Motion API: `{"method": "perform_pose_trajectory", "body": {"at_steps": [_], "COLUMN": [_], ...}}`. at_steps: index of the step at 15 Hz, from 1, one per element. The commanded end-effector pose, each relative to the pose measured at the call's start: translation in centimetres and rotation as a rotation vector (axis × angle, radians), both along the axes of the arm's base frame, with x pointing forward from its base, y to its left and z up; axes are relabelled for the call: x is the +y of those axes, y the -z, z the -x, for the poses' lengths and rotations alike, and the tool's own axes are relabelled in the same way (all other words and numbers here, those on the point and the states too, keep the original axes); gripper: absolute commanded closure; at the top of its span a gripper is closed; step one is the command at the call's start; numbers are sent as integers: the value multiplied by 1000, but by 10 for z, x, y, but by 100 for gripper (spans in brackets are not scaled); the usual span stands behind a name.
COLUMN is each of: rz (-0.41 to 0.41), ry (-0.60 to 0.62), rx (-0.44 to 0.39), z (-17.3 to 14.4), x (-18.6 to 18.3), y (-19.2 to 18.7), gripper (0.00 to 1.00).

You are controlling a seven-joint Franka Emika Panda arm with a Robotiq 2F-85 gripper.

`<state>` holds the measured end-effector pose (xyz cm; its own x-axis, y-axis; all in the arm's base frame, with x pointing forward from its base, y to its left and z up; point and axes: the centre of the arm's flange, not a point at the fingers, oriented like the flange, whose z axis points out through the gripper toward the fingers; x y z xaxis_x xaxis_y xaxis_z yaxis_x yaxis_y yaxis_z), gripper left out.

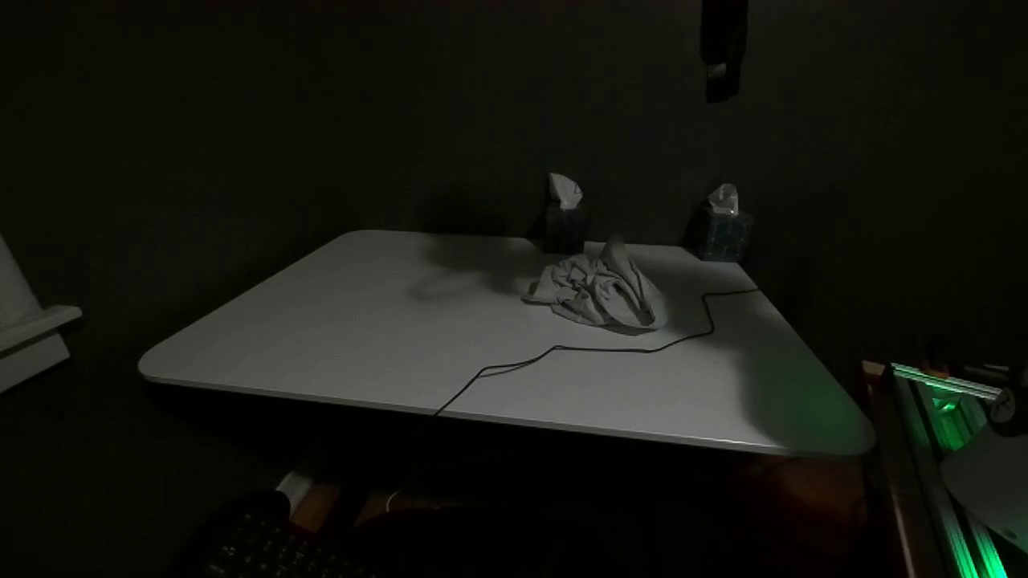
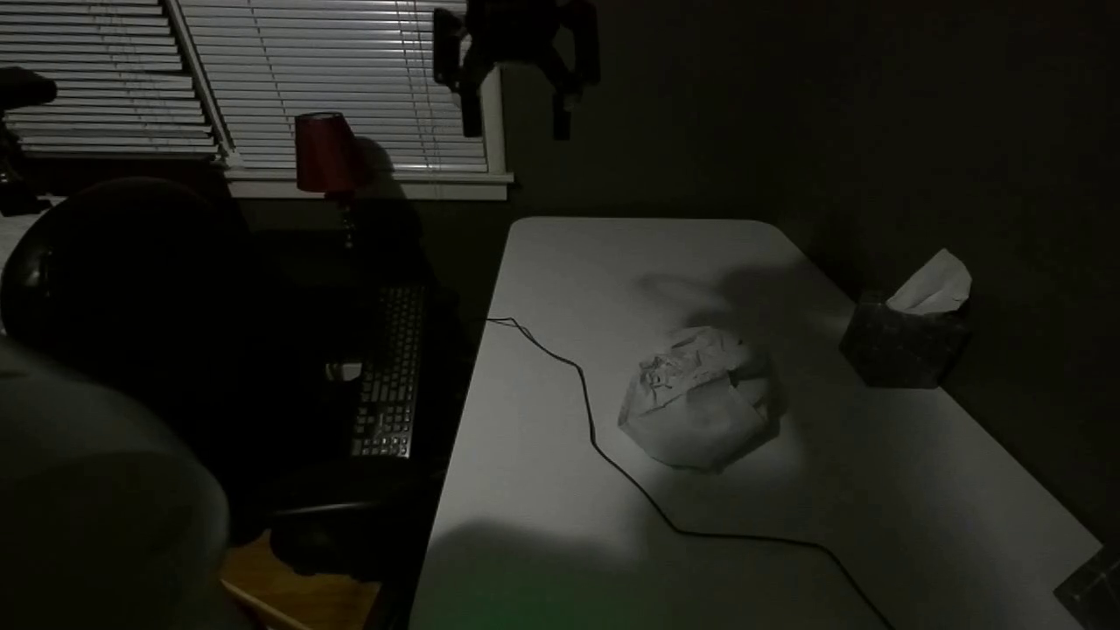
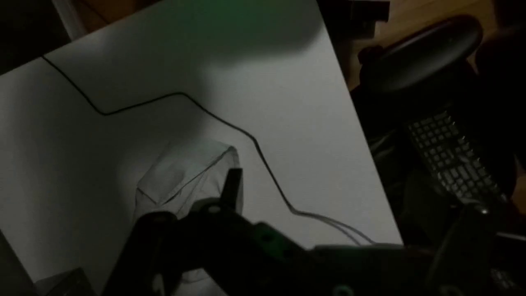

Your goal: Put the towel on the chair.

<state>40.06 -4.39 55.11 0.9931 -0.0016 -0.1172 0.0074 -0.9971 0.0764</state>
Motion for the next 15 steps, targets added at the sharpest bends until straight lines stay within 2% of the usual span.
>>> {"method": "perform_pose_trajectory", "body": {"at_steps": [1, 3, 6, 11, 14, 15], "rz": [39, 55, 103, 133, 137, 130], "ry": [130, 201, 278, 341, 359, 393], "rx": [-75, -116, -113, -62, -107, -95], "z": [-57, -88, -116, -140, -155, -159], "x": [-18, -39, -74, -117, -136, -140], "y": [47, 79, 129, 209, 253, 264], "gripper": [0, 0, 0, 0, 0, 0]}}
